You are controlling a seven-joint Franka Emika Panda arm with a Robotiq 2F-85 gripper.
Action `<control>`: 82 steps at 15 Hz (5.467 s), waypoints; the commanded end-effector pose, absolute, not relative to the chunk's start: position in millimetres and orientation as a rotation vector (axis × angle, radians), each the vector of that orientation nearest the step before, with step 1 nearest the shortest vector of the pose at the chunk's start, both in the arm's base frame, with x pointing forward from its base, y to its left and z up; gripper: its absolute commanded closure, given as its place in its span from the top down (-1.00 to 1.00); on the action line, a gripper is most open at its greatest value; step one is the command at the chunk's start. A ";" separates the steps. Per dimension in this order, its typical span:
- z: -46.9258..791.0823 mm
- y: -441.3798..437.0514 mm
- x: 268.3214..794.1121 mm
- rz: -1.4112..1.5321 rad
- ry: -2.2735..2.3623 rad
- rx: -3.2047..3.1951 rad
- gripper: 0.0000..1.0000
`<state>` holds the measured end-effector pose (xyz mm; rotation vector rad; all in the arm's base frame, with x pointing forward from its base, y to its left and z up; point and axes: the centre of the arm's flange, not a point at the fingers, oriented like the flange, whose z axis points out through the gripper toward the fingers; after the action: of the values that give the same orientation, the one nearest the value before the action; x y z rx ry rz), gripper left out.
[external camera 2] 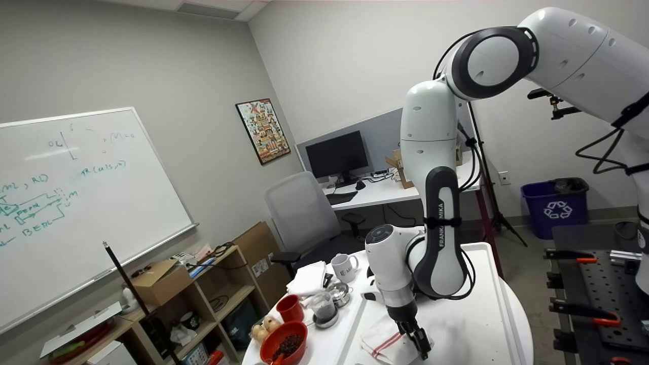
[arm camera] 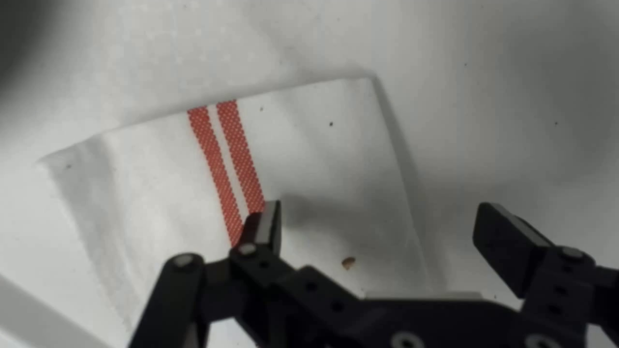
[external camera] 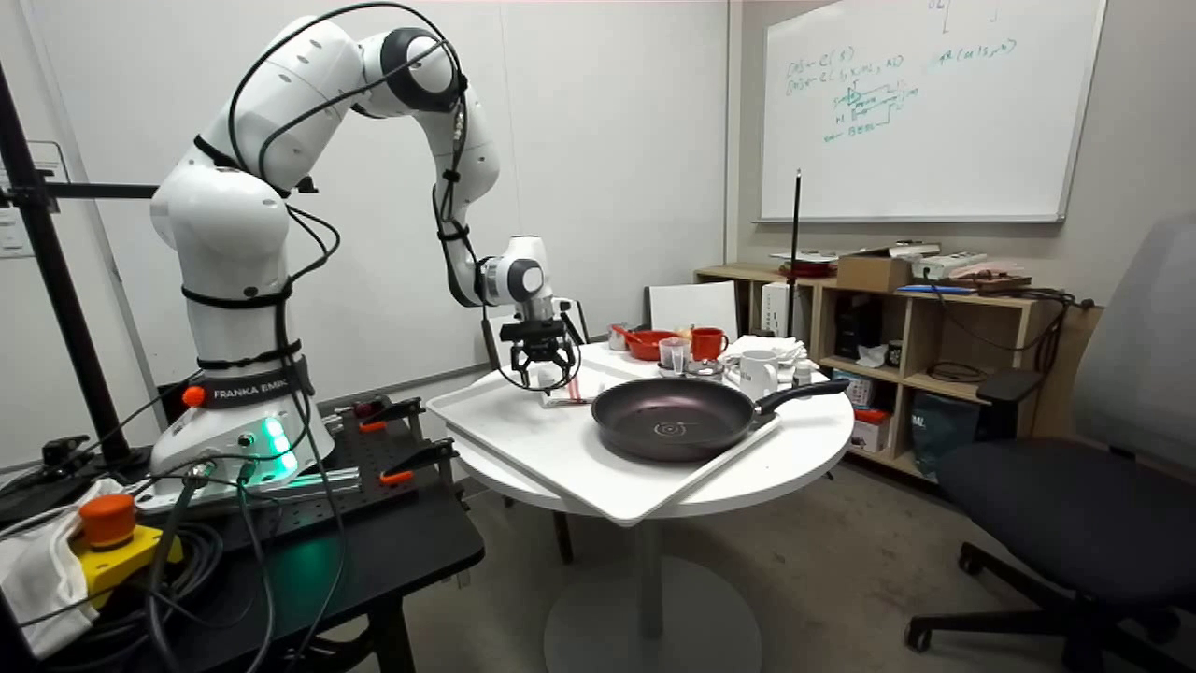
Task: Pick up the white and red towel and use it to wipe the black pan, set the towel down on the tray
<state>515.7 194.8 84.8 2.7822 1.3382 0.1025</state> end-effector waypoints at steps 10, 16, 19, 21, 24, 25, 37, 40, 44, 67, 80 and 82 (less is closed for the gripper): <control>78.7 186.0 515.7 0.080 1.328 2.729 1.00; 68.1 180.2 516.8 0.049 1.338 2.693 1.00; 63.1 177.8 515.1 0.036 1.347 2.678 1.00; 60.4 176.8 514.3 0.027 1.352 2.669 1.00; 60.4 176.2 513.0 0.030 1.354 2.658 0.50; 60.7 176.1 512.9 0.031 1.356 2.656 0.47; 64.9 173.9 517.7 0.044 1.370 2.653 -0.92; 76.4 175.9 513.4 0.075 1.374 2.660 -0.93; 113.7 180.7 504.7 0.204 1.376 2.657 -0.93; 302.9 7.1 563.4 0.766 0.418 3.047 -0.93; 297.1 -113.6 597.1 0.647 -0.202 3.393 -0.93; 279.8 -123.5 599.9 0.538 -0.228 3.431 -0.93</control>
<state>583.1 -114.4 297.2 3.3650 -0.1879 0.6383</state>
